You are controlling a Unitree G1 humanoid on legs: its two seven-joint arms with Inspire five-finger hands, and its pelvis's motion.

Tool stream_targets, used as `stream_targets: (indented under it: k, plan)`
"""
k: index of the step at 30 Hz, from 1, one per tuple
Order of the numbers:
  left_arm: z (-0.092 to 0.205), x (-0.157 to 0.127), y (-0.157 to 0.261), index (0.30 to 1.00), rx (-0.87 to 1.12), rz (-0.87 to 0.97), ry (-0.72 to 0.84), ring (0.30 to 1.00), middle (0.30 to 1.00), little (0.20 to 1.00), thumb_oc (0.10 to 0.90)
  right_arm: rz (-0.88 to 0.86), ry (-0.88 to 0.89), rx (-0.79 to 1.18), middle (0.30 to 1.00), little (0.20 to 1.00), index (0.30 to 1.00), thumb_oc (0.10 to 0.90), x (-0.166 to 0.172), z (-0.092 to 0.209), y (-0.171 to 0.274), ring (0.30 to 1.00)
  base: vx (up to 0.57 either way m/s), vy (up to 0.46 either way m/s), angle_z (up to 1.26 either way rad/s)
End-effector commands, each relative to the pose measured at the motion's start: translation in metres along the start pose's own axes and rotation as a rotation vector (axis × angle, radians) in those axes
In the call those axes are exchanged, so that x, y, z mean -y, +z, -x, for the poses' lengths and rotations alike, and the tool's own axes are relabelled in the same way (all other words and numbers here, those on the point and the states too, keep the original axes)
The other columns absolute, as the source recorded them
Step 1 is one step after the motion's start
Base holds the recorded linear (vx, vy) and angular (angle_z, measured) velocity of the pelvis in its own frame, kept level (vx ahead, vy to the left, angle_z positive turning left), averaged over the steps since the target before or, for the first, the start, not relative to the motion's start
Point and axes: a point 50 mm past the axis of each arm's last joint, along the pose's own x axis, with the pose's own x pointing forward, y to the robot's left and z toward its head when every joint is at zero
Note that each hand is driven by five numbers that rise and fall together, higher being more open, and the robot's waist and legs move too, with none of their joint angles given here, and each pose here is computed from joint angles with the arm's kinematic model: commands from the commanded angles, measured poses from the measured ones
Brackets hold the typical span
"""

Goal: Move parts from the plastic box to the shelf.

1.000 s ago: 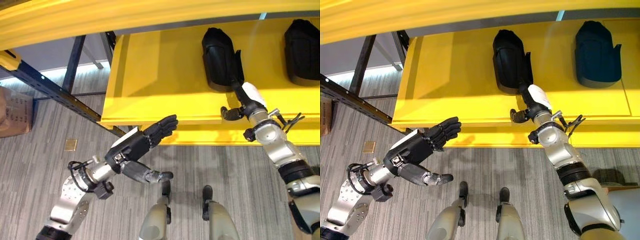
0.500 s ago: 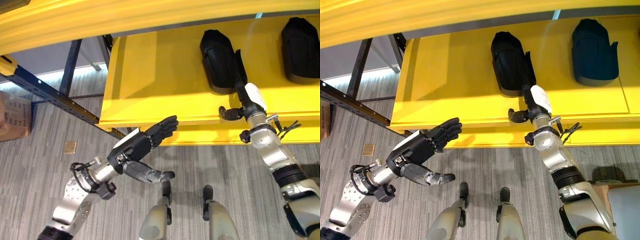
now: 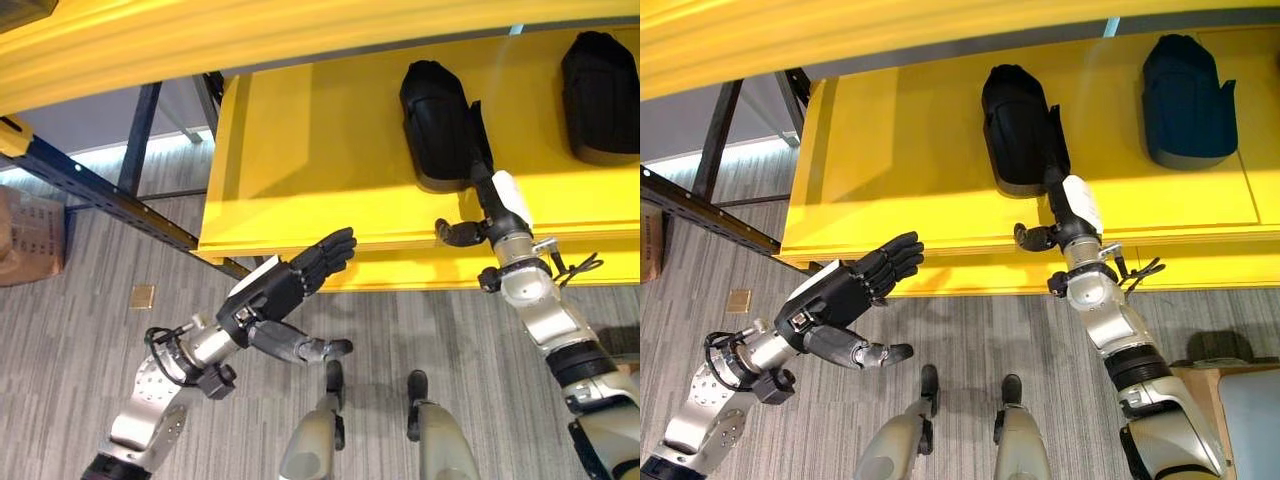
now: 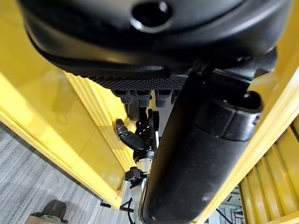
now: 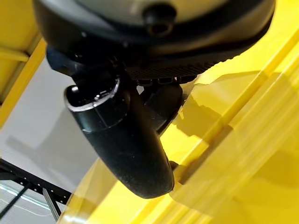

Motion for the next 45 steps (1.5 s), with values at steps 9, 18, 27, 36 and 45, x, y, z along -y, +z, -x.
stream_targets:
  k: [9,18,27,36,45]
  plan:
    - [-0.016,0.019,0.026,1.0,0.199,-0.002,-0.06,1.0,1.0,1.0,0.9,0.017,-0.159,0.388,1.0,1.0,1.0,0.9,0.019,-0.003,0.064,1.0,0.0,0.004,0.0]
    - [-0.015,0.021,0.026,1.0,0.197,0.007,-0.071,1.0,1.0,1.0,0.9,0.018,-0.184,0.457,1.0,1.0,1.0,0.9,0.022,0.001,0.07,1.0,0.0,0.007,0.01]
    - [-0.014,0.021,0.026,1.0,0.198,0.01,-0.072,1.0,1.0,1.0,0.9,-0.062,-0.158,0.495,1.0,1.0,1.0,0.9,0.016,0.006,0.073,1.0,0.0,0.001,0.01]
    - [-0.014,0.027,0.021,1.0,0.21,0.019,-0.029,1.0,1.0,1.0,0.9,-0.203,-0.295,0.656,1.0,1.0,1.0,0.9,0.018,0.029,0.099,1.0,0.01,0.039,-0.02]
    - [-0.004,0.031,0.017,1.0,0.213,0.013,0.002,1.0,1.0,1.0,0.9,-0.229,-0.203,0.629,1.0,1.0,1.0,0.9,0.004,0.07,0.083,1.0,0.0,0.05,0.0]
